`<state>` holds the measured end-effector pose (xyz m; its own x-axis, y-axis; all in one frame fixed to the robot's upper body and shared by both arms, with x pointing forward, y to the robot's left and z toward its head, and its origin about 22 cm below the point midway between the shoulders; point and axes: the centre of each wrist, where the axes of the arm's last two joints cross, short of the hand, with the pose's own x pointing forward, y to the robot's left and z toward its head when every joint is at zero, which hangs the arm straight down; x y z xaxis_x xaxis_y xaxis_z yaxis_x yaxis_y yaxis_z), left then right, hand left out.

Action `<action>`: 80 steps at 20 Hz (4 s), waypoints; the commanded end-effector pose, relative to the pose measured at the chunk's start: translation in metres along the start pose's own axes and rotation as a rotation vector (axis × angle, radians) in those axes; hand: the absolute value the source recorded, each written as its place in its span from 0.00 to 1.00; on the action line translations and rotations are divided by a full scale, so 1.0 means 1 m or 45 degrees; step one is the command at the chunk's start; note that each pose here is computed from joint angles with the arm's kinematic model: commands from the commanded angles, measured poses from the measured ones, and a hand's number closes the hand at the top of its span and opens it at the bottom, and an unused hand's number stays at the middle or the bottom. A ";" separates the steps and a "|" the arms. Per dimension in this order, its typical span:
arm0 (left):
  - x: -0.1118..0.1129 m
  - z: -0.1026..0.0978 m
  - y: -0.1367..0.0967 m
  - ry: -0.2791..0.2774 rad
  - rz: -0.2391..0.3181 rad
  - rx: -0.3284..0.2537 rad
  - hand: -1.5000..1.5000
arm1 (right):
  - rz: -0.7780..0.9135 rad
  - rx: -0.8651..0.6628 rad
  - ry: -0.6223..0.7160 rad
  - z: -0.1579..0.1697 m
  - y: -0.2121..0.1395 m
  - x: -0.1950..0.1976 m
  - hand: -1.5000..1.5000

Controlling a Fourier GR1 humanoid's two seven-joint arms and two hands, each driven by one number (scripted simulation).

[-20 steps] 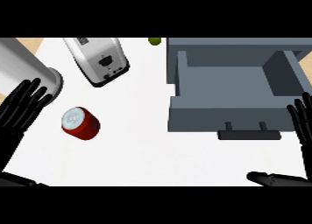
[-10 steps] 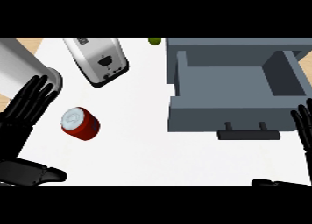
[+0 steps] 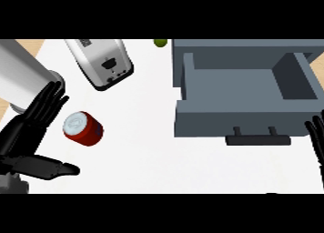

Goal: Pick up the can, place it into the drawer and close the drawer

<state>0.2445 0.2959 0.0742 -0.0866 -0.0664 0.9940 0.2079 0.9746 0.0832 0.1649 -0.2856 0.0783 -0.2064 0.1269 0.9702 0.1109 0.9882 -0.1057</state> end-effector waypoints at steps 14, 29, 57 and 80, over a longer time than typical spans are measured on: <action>-0.084 -0.007 0.028 0.050 -0.043 0.085 0.00 | -0.011 0.019 0.007 -0.004 -0.008 -0.014 0.00; -0.140 0.017 0.040 0.079 -0.046 0.104 0.00 | -0.002 0.010 -0.010 -0.001 0.004 -0.014 0.00; -0.177 -0.007 0.051 0.153 -0.018 0.152 0.00 | 0.002 -0.012 -0.029 0.000 -0.021 0.012 0.00; -0.176 -0.058 0.003 0.118 0.036 0.025 1.00 | -0.012 -0.008 -0.028 0.011 -0.015 0.006 0.00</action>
<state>0.3097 0.3193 -0.0968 0.0059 -0.0678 0.9977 0.1704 0.9832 0.0658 0.1565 -0.3003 0.0897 -0.2259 0.1106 0.9678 0.1107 0.9900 -0.0873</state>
